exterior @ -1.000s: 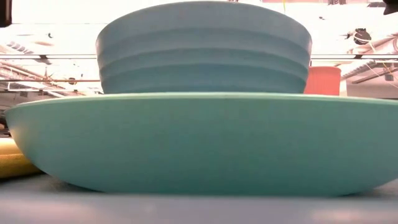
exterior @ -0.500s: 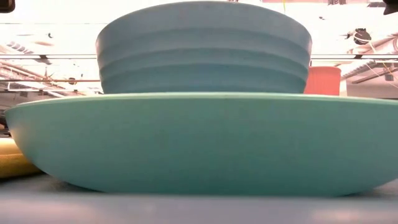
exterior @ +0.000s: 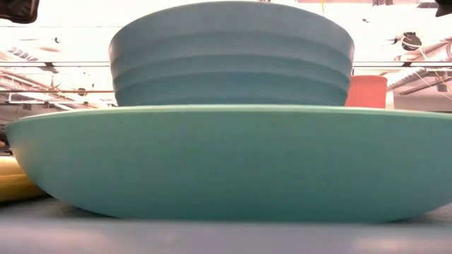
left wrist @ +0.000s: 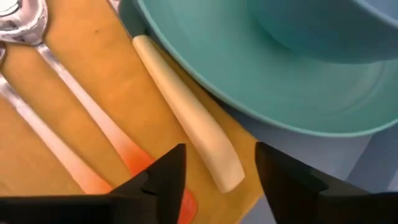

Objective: Set up tray
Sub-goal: Put the yellow knife on the yellow napkin to the right of the orange spoon

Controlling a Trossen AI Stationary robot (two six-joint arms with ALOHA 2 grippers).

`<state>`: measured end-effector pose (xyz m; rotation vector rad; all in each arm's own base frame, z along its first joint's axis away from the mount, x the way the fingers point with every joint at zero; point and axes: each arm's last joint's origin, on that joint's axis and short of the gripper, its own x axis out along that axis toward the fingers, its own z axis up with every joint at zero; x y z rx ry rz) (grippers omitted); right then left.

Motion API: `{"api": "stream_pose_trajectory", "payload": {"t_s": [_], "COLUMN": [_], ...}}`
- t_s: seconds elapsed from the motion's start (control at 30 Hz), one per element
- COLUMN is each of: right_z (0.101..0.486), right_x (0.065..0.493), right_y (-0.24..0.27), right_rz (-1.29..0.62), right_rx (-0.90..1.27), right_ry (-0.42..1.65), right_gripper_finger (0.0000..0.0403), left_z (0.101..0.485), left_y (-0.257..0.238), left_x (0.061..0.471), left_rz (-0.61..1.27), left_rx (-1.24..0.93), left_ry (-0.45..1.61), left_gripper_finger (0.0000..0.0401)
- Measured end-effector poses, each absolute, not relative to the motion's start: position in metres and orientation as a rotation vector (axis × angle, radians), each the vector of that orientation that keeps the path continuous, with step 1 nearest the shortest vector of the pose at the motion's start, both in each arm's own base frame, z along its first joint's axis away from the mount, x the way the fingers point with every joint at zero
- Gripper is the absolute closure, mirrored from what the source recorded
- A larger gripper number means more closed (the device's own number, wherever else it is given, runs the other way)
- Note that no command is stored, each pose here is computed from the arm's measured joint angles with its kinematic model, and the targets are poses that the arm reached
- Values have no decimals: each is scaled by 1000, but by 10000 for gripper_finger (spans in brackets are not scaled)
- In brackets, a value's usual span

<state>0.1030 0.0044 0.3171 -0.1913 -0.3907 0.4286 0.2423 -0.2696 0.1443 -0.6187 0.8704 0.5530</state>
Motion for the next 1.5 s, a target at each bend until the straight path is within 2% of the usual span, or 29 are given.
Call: {"api": "stream_pose_trajectory", "payload": {"t_s": [0.13, 0.3, 0.67, 1.27, 1.5], "right_z": [317, 317, 317, 317, 317], "right_x": [103, 103, 103, 103, 103], "right_y": [4, 4, 4, 4, 4], "right_rz": [429, 429, 428, 429, 429], "right_rx": [-191, -191, -191, -191, -191], "right_ry": [-391, -391, -391, -390, -390], "right_gripper_finger": [385, 383, 383, 385, 385], "left_z": [140, 138, 136, 128, 127], "left_y": [-268, -268, -267, -267, -266], "left_x": [244, 245, 244, 246, 245], "left_rz": [566, 572, 582, 608, 613], "left_rx": [-611, -603, -601, -600, -597], "left_ry": [881, 886, 887, 906, 907], "left_gripper_finger": [172, 165, 210, 216, 272]}}
